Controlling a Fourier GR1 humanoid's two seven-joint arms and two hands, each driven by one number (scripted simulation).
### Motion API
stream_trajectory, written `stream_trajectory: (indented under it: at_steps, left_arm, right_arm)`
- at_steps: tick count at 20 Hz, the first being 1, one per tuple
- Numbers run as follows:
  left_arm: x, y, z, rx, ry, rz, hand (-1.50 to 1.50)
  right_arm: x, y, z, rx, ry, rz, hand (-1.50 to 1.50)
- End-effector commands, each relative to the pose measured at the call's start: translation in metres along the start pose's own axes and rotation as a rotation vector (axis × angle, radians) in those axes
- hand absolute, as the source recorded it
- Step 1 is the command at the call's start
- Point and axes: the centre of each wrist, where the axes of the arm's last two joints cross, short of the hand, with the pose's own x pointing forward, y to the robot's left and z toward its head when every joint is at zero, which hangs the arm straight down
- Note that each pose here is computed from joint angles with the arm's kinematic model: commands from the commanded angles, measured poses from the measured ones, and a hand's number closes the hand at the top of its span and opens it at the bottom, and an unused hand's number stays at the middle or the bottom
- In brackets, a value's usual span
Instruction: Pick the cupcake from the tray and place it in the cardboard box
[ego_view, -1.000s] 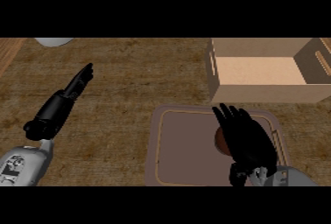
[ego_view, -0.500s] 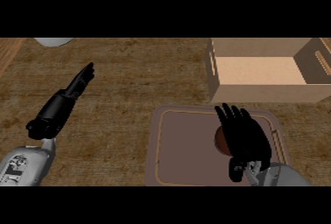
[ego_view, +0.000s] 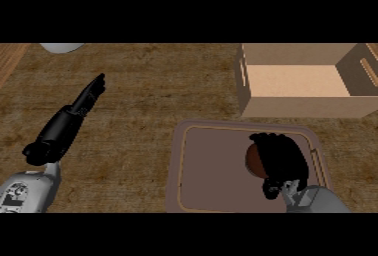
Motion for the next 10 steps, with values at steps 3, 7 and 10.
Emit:
stream_trajectory:
  at_steps: [3,7,10]
  left_arm:
    - [0.001,0.000,0.007,0.009,-0.002,-0.003,0.00]
    - [-0.008,-0.011,0.018,-0.003,0.020,0.006,0.00]
    - [-0.003,-0.006,-0.003,0.002,-0.006,0.003,0.00]
  right_arm:
    - [-0.003,0.009,-0.008,-0.098,-0.113,0.065,1.50]
    - [0.009,0.014,-0.007,-0.173,-0.145,0.073,1.50]
    - [0.010,0.015,0.003,-0.210,-0.157,0.093,1.50]
